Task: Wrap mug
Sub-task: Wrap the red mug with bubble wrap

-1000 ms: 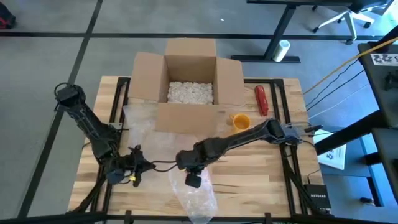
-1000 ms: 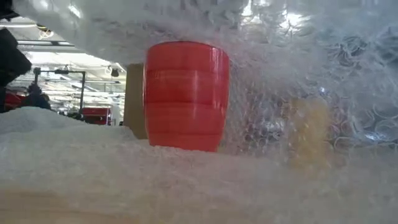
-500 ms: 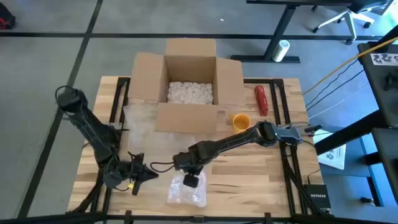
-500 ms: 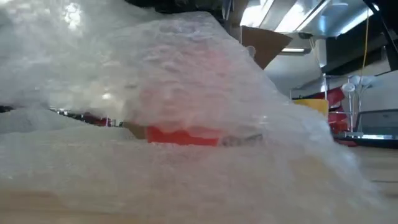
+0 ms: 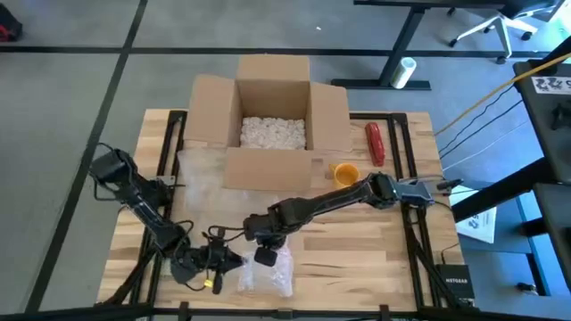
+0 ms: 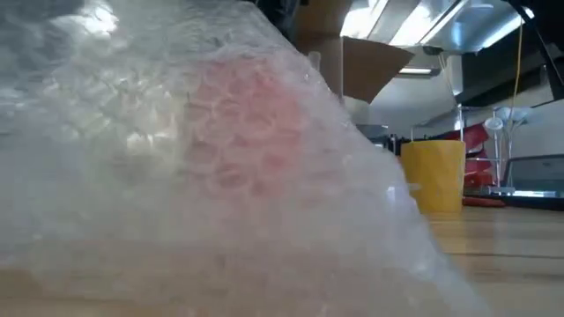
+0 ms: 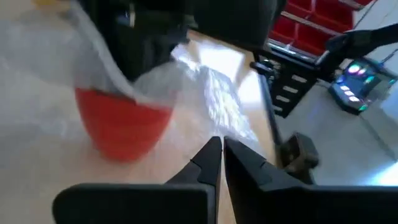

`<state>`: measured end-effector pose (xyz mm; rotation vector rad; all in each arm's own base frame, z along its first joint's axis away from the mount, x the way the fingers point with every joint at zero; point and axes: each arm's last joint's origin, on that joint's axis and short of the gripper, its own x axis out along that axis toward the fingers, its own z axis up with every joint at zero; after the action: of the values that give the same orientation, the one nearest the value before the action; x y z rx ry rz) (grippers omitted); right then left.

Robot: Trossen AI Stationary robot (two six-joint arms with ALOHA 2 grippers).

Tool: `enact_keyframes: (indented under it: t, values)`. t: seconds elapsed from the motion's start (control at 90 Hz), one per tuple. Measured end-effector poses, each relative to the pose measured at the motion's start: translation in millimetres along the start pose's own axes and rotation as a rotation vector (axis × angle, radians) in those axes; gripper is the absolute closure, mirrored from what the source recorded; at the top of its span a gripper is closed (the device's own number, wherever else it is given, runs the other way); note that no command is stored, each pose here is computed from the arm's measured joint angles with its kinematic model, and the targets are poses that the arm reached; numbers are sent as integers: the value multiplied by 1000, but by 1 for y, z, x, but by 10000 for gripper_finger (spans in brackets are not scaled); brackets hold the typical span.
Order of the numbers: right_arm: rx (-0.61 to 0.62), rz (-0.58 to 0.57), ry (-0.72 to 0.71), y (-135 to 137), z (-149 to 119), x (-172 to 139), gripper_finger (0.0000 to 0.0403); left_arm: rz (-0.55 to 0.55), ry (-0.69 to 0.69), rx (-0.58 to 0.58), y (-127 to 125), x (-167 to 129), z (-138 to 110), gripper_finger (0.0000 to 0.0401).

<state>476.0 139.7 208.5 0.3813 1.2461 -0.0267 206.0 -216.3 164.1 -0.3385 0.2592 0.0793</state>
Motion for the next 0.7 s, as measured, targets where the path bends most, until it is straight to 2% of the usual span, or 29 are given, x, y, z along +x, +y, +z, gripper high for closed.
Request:
enact_keyframes:
  t: [0.356, 0.567, 0.7]
  values:
    - [26, 33, 88, 0, -7, -8, 403, 101, -50, 42, 12, 28, 21, 401]
    - [37, 8, 100, 8, -19, -42, 403, 127, -57, 35, 18, 35, 25, 401]
    - [34, -65, 18, 15, -24, -65, 403, 145, -57, 38, 22, 38, 27, 401]
